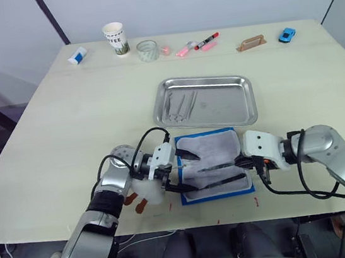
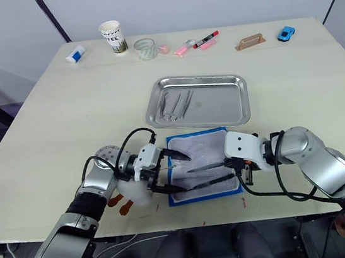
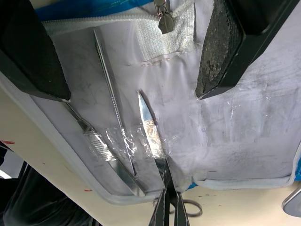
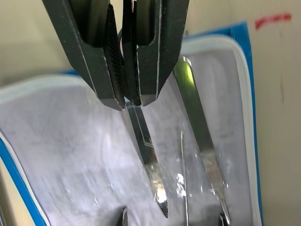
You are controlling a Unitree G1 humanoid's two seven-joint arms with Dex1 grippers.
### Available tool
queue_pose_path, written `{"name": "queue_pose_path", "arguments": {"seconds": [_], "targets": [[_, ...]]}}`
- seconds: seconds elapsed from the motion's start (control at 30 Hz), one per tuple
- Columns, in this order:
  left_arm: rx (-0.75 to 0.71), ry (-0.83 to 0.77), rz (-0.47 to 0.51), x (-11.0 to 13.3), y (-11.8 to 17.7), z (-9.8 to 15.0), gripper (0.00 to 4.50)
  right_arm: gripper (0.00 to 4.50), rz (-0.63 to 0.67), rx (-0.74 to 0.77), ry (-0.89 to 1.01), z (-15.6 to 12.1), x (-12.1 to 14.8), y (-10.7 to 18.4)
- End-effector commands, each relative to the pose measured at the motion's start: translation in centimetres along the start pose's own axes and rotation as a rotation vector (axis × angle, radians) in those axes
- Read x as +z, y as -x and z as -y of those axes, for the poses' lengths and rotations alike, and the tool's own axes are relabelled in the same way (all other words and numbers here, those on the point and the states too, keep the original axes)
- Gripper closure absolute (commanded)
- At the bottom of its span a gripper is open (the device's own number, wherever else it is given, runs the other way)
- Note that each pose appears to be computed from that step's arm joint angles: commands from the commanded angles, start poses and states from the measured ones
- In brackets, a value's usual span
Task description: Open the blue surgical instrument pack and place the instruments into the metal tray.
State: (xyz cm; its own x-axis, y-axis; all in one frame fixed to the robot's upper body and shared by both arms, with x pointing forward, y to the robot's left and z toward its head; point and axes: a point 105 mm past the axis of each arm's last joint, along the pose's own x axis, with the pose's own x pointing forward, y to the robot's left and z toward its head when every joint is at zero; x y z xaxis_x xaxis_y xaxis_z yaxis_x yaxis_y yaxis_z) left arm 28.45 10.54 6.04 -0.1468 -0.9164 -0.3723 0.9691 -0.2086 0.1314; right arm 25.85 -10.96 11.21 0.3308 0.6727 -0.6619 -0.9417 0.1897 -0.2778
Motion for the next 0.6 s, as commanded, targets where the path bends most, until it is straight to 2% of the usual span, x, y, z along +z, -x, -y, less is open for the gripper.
{"name": "queue_pose_path", "arguments": {"seconds": [0.03,0.6], "targets": [[-0.097,0.139,-0.064,-3.3,-1.0,2.7,0.0,4.46,0.029,-0.084,0.051,1.3,1.1,1.8],[-0.093,0.134,-0.017,-2.8,-1.3,2.6,0.0,4.46,0.003,-0.125,0.015,1.9,-1.5,5.5]]}}
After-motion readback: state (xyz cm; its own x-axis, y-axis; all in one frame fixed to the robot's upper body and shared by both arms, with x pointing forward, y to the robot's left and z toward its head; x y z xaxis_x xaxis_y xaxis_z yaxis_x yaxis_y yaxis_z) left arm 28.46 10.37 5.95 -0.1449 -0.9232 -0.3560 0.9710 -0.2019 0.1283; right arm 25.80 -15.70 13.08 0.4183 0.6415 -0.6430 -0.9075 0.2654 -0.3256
